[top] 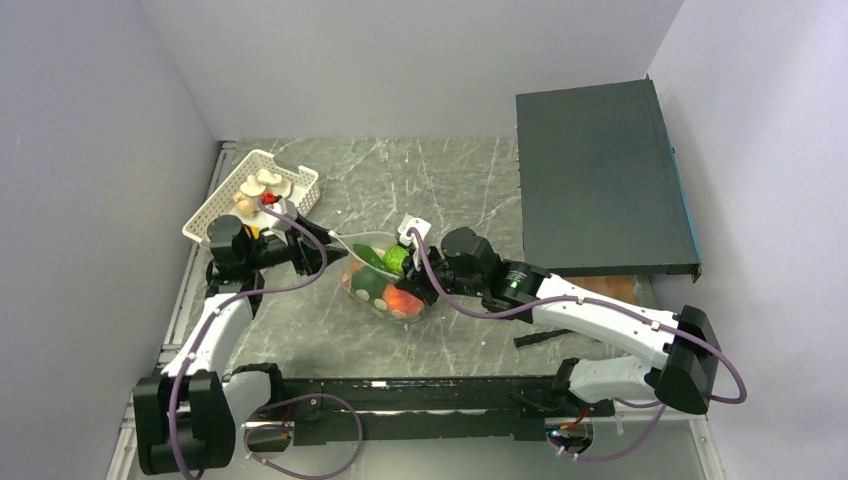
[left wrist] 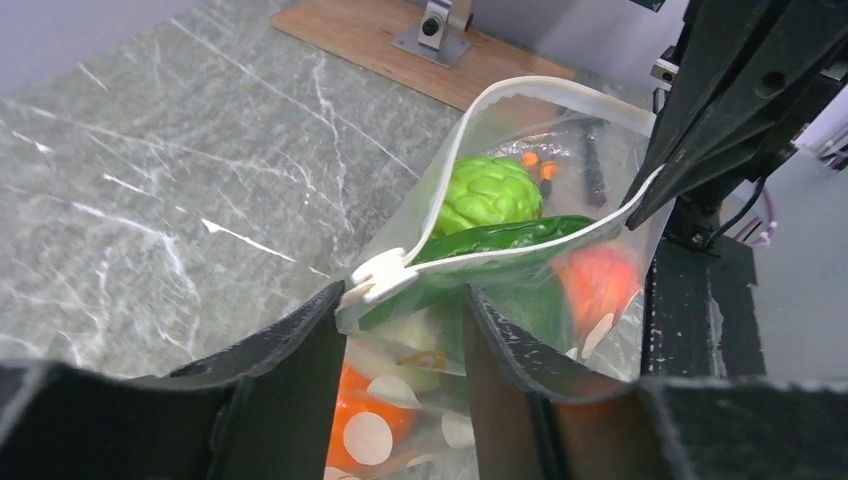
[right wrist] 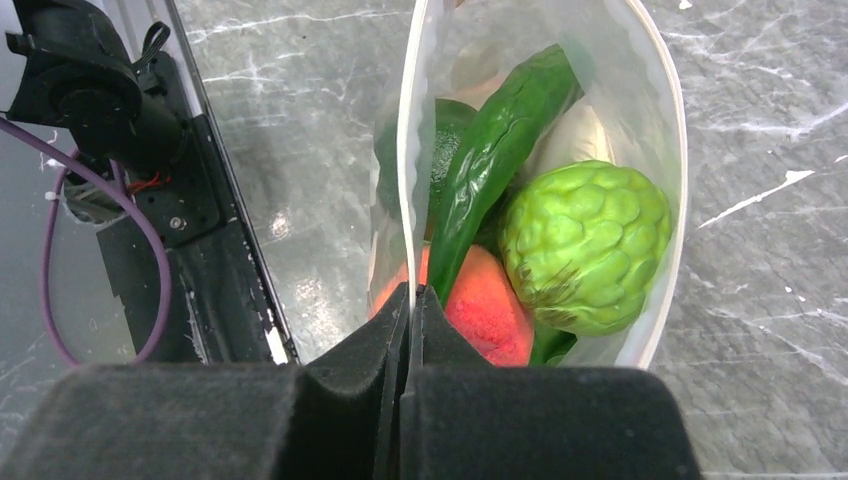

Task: Place the food in the zip-top bag and seal the zipper
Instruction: Zip the zipper food storage bag at the center of the board.

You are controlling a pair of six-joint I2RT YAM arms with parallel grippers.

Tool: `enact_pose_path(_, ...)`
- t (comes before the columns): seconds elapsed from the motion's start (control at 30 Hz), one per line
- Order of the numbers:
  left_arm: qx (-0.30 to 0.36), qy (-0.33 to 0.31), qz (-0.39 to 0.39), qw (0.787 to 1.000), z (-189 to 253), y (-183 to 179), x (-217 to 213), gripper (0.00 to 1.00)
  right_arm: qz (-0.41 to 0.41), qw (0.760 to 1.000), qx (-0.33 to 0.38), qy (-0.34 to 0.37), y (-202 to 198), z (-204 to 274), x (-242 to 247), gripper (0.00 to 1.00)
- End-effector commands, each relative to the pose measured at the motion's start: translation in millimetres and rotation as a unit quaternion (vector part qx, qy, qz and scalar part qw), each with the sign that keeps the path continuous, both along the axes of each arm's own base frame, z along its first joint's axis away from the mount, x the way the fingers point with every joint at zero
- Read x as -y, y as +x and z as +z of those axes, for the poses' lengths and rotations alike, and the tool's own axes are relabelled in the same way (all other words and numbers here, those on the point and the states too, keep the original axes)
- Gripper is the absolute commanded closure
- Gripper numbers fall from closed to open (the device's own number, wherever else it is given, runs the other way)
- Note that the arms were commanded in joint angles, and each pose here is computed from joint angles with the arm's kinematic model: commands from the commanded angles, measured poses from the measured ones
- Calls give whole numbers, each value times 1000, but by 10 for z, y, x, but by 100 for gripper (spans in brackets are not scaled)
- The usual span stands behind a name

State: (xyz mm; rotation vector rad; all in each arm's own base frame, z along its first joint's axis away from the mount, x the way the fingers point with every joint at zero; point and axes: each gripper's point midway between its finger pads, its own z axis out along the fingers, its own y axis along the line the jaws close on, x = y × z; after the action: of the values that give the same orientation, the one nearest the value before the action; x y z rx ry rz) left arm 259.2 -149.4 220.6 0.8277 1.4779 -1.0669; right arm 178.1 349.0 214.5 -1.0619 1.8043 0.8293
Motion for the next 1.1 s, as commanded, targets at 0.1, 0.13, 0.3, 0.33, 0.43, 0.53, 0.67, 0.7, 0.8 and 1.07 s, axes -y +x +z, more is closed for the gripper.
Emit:
enact_pose_path(0.1, 83, 35, -24, 996, 185, -113, 99, 64, -13, 999, 26, 22, 96, 297, -25, 100)
enact_pose_path(0.13, 83, 38, -24, 996, 181, -115, 102, 68, -17, 999, 26, 21, 107, 302, -17, 100)
enact_pose_path(0.3, 95, 44, -29, 994, 222, -149, 107, 94, -36, 999, 26, 9, 163, 347, 10, 100)
enact_pose_path(0.33, 94, 46, -29, 994, 219, -157, 107, 99, -41, 999, 28, 8, 178, 380, 16, 97)
enact_pose_path(0.43, 98, 48, -29, 994, 227, -164, 111, 100, -57, 998, 32, 7, 223, 475, 32, 85)
enact_pose_path(0.53, 102, 49, -27, 993, 244, -163, 110, 100, -56, 997, 40, 16, 211, 636, -17, 68)
enact_pose_path(0.67, 103, 48, -32, 993, 272, -187, 118, 100, -33, 996, 72, 27, 147, 832, -246, 50)
enact_pose_path(0.7, 103, 47, -34, 993, 283, -196, 120, 100, -24, 995, 90, 25, 129, 860, -320, 47)
enact_pose_path(0.8, 104, 46, -40, 993, 296, -229, 127, 100, 4, 990, 140, 16, 111, 900, -586, 42)
enact_pose_path(1.07, 109, 48, -41, 992, 310, -262, 124, 100, 8, 967, 242, 79, 322, 943, -905, 41)
